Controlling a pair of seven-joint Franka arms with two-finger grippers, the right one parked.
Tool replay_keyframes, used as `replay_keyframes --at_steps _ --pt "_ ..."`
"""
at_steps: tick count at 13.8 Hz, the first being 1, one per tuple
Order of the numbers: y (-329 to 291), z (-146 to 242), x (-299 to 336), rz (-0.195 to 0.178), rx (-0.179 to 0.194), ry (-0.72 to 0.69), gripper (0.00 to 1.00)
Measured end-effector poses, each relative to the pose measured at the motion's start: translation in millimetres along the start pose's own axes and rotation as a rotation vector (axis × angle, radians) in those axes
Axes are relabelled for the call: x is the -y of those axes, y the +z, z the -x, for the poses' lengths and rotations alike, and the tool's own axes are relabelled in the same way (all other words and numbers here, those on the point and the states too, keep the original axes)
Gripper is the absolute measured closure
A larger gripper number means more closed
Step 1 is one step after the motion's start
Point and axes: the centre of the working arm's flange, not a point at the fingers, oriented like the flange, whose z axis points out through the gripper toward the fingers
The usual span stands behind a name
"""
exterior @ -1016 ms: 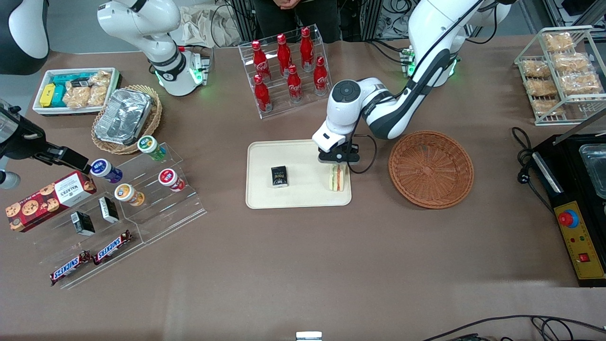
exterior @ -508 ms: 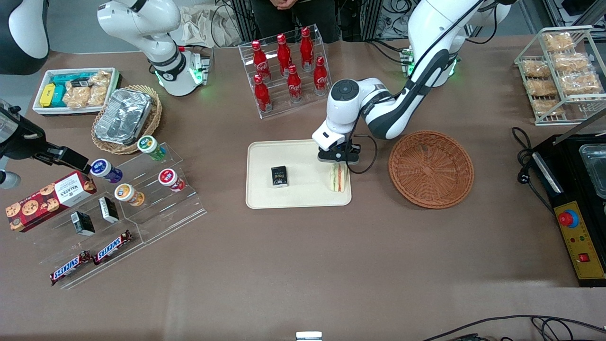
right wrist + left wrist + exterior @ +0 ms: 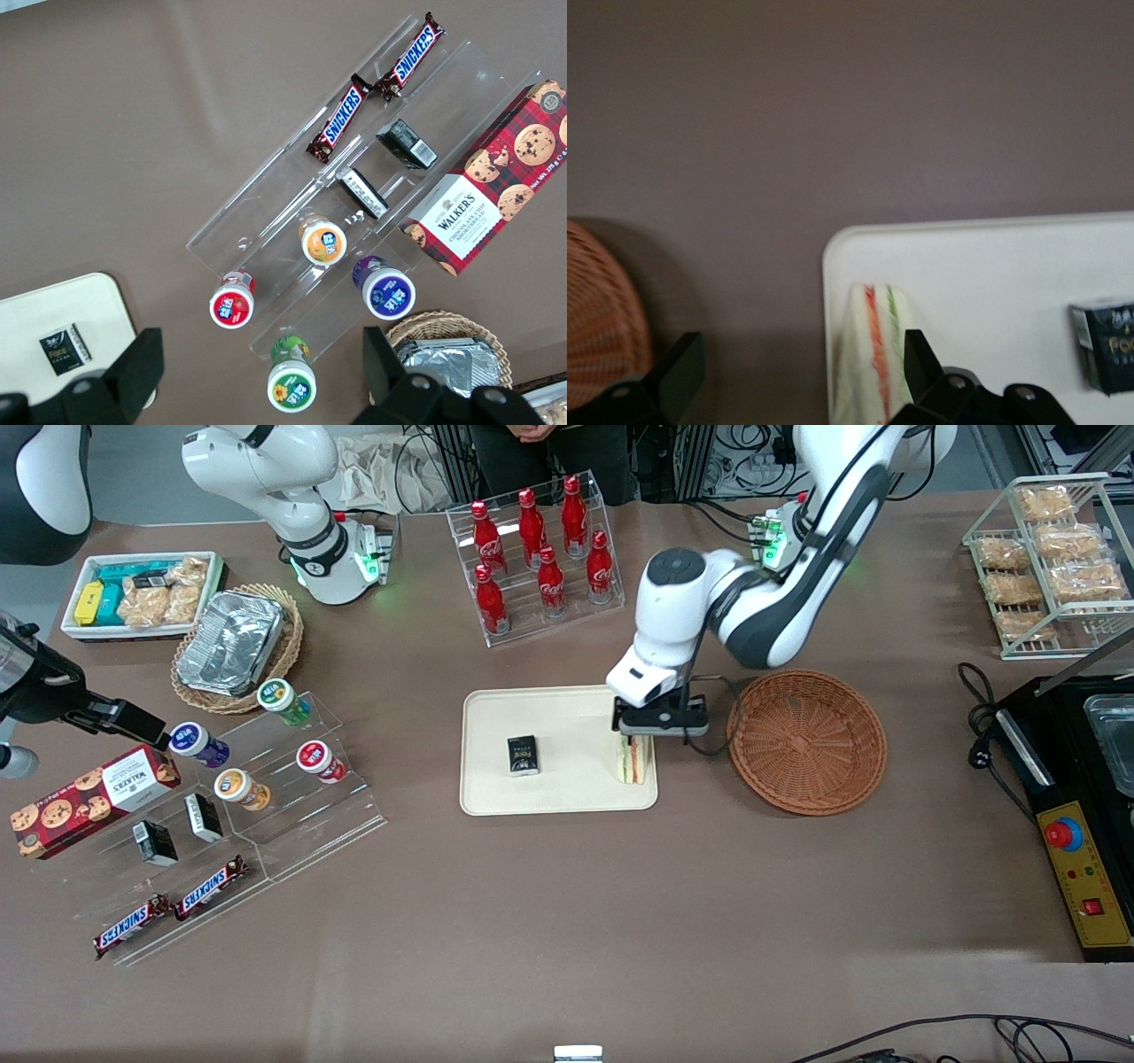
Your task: Place sandwich from basket to tray
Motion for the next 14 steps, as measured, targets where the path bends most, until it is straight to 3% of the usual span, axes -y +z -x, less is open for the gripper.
replay_keyframes --at_steps 2,4,8,12,14 --pt "-31.9 -20.3 17.4 -0.026 -0.056 -0.037 0.0" --pt "-51.8 -38.8 33.6 -0.049 -0.062 -0.059 0.0" --pt "-87.6 -76.7 78.2 -0.046 0.058 -0.054 0.0" --pt "-127.2 -91.6 137.4 -0.141 0.117 0.011 0.0" --pt "-146.9 -95.5 169.9 -0.137 0.154 0.044 0.0"
